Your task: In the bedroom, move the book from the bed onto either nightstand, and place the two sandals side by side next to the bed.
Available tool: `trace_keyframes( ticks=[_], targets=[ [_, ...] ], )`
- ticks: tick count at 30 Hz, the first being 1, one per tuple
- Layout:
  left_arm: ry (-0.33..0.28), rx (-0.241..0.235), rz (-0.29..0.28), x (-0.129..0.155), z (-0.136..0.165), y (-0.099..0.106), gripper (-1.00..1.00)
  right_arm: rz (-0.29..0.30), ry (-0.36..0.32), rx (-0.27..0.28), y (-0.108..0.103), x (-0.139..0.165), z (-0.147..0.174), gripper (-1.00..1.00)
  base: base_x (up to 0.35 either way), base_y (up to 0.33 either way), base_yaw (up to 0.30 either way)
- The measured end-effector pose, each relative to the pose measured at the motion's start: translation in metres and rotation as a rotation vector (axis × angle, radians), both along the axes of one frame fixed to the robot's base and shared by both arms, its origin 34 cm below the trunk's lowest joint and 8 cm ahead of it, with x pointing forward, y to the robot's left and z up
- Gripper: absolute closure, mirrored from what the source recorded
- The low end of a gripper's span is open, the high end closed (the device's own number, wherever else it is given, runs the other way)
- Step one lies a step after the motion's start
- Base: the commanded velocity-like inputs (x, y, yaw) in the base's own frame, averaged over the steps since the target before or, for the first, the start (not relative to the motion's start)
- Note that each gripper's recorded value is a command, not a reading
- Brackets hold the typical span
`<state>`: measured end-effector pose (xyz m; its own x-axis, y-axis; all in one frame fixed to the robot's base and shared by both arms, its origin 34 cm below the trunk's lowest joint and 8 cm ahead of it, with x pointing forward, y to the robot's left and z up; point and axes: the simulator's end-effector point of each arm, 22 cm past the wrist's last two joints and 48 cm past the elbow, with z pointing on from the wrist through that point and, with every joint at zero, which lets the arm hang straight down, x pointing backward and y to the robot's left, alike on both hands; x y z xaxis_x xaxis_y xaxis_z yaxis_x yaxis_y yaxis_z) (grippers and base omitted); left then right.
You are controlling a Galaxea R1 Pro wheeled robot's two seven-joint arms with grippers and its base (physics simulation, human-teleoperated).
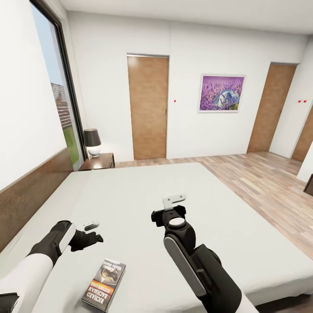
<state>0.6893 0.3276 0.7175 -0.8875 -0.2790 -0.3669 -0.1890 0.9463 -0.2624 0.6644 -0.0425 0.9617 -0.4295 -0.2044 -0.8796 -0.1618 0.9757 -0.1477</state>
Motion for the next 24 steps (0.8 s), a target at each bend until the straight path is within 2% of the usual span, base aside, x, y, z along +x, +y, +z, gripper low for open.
trace_keyframes(
  ticks=[10, 17, 24],
  targets=[
    [-0.001, 0.01, -0.013, -0.001, -0.011, -0.002, -1.0, 0.011, -0.002, -0.006, 0.004, -0.003, -0.011, -1.0, 0.0, 0.0, 0.0],
    [-0.03, 0.034, -0.026, 0.005, -0.01, -0.002, -1.0, 0.013, -0.002, -0.007, 0.005, -0.003, -0.011, -1.0, 0.0, 0.0, 0.0],
    [-0.045, 0.044, -0.032, 0.007, -0.021, -0.002, -1.0, 0.013, -0.002, -0.007, 0.005, -0.004, -0.024, -1.0, 0.0, 0.0, 0.0]
  ],
)
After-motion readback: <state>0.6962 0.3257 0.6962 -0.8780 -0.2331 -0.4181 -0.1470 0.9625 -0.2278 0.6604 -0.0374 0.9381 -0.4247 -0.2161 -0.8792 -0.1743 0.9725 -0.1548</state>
